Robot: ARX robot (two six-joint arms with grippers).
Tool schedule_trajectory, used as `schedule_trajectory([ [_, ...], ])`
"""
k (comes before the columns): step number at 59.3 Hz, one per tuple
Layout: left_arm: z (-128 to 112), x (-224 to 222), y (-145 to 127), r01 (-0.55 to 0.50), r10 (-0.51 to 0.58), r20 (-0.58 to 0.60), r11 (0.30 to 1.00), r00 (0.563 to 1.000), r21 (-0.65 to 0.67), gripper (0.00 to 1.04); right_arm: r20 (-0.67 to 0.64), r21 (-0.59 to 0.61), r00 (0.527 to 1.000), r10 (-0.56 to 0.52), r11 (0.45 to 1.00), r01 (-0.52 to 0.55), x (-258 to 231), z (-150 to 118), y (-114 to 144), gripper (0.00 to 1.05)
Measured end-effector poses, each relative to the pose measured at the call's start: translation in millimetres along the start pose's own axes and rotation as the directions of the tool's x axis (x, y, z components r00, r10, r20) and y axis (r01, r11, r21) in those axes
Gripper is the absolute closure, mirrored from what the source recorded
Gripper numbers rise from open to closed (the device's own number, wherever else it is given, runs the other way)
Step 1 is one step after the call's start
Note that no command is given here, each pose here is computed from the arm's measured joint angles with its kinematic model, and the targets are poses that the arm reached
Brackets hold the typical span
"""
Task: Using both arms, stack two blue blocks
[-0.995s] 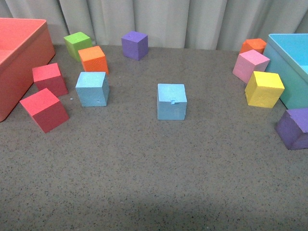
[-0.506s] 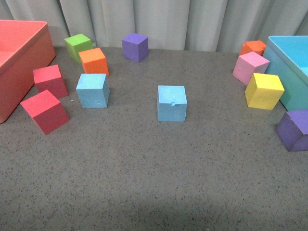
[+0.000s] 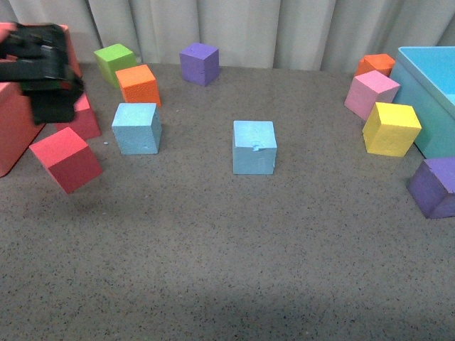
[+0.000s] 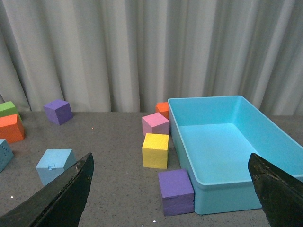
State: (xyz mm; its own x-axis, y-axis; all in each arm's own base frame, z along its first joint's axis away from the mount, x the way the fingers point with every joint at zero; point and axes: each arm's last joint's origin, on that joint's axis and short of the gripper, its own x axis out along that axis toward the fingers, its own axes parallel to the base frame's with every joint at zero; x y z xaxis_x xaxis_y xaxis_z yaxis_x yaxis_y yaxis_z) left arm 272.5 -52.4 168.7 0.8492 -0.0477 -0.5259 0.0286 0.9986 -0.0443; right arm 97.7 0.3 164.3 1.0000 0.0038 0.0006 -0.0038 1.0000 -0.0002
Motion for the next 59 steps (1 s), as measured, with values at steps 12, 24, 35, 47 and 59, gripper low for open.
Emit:
schedule_trajectory([
  [12, 31, 87, -28, -0.055, 0.057, -0.134, 0.998, 0.989, 0.015, 0.07, 0.0, 0.0, 1.0, 0.0, 1.0, 0.0, 0, 0, 0, 0.1],
  [24, 31, 128, -36, -0.085, 0.085, -0.201, 0.996, 0.976, 0.005, 0.07, 0.0, 0.0, 1.0, 0.0, 1.0, 0.0, 0, 0, 0, 0.1],
  [35, 32, 151, -39, -0.092, 0.089, -0.255, 0.996, 0.963, 0.001, 0.07, 0.0, 0.0, 1.0, 0.0, 1.0, 0.0, 0, 0, 0, 0.1],
  [47, 32, 174, -37, -0.125, 0.12, -0.283, 0.992, 0.952, 0.001, 0.07, 0.0, 0.0, 1.0, 0.0, 1.0, 0.0, 0, 0, 0, 0.1],
  [59, 27, 191, -33, -0.138, 0.129, -0.342, 0.99, 0.931, -0.002, 0.07, 0.0, 0.0, 1.0, 0.0, 1.0, 0.0, 0, 0, 0, 0.1],
])
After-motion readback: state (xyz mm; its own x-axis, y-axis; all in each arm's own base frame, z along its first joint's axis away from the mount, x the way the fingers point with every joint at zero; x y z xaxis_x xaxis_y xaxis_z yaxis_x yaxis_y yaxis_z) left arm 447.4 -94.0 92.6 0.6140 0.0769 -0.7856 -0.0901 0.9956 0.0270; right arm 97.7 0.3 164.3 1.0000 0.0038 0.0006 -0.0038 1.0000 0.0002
